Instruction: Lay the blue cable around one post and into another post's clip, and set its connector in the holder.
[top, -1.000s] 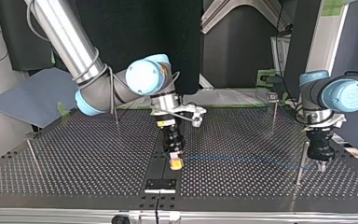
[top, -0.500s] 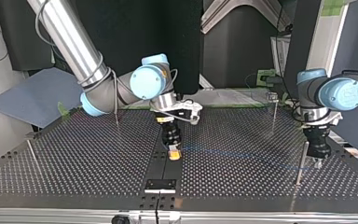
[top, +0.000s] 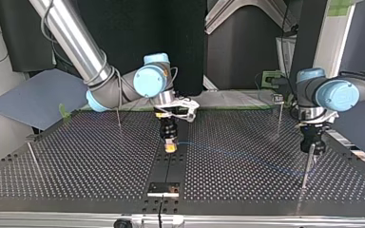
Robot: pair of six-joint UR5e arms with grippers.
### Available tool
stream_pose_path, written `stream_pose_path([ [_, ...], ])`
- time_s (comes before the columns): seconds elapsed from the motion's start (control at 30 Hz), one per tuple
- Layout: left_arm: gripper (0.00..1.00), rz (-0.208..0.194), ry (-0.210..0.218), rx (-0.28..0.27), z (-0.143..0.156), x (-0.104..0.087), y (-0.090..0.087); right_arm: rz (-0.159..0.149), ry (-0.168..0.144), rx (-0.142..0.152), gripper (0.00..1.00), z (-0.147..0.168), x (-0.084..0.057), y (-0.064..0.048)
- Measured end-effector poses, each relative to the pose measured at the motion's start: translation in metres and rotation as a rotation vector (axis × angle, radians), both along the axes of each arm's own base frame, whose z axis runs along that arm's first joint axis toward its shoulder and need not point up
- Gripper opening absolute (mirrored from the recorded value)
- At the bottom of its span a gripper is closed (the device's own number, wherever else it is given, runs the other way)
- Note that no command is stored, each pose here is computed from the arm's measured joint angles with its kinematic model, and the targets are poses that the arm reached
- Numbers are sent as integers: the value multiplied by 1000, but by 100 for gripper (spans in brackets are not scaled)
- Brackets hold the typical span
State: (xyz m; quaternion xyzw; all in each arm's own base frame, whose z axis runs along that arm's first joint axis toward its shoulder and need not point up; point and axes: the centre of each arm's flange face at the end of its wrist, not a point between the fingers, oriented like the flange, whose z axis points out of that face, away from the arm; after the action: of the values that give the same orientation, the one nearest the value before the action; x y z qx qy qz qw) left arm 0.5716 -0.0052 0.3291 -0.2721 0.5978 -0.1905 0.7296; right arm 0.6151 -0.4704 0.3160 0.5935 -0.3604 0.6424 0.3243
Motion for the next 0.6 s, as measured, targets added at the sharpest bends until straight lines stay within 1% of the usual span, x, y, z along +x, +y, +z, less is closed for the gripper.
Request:
stream_pose_path([
  [0.17,0,8,14,-5,-9,-3,-3,-3,14,17,2,-19,-5,2],
  [0.33,0,5,13,-2,-12,-5,-6,-11,19,31,2,-36,-12,1],
  [0.37,4,0,12,-1,-12,-5,-7,-13,19,32,2,-40,-14,1],
  [0.4,4,-5,10,0,-12,-4,-8,-15,20,33,2,-43,-15,0],
  [0.43,7,-11,8,2,-11,-4,-9,-17,21,34,2,-46,-16,0],
  [0.47,17,-21,3,4,-11,-4,-10,-19,23,37,2,-50,-18,0],
  [0.53,17,-37,-6,8,-11,-3,-13,-21,28,42,2,-56,-21,0],
  [0.57,48,-42,-9,9,-11,-3,-14,-23,31,46,2,-60,-23,1],
  [0.6,48,-46,-11,10,-11,-3,-14,-24,34,50,2,-64,-25,1],
])
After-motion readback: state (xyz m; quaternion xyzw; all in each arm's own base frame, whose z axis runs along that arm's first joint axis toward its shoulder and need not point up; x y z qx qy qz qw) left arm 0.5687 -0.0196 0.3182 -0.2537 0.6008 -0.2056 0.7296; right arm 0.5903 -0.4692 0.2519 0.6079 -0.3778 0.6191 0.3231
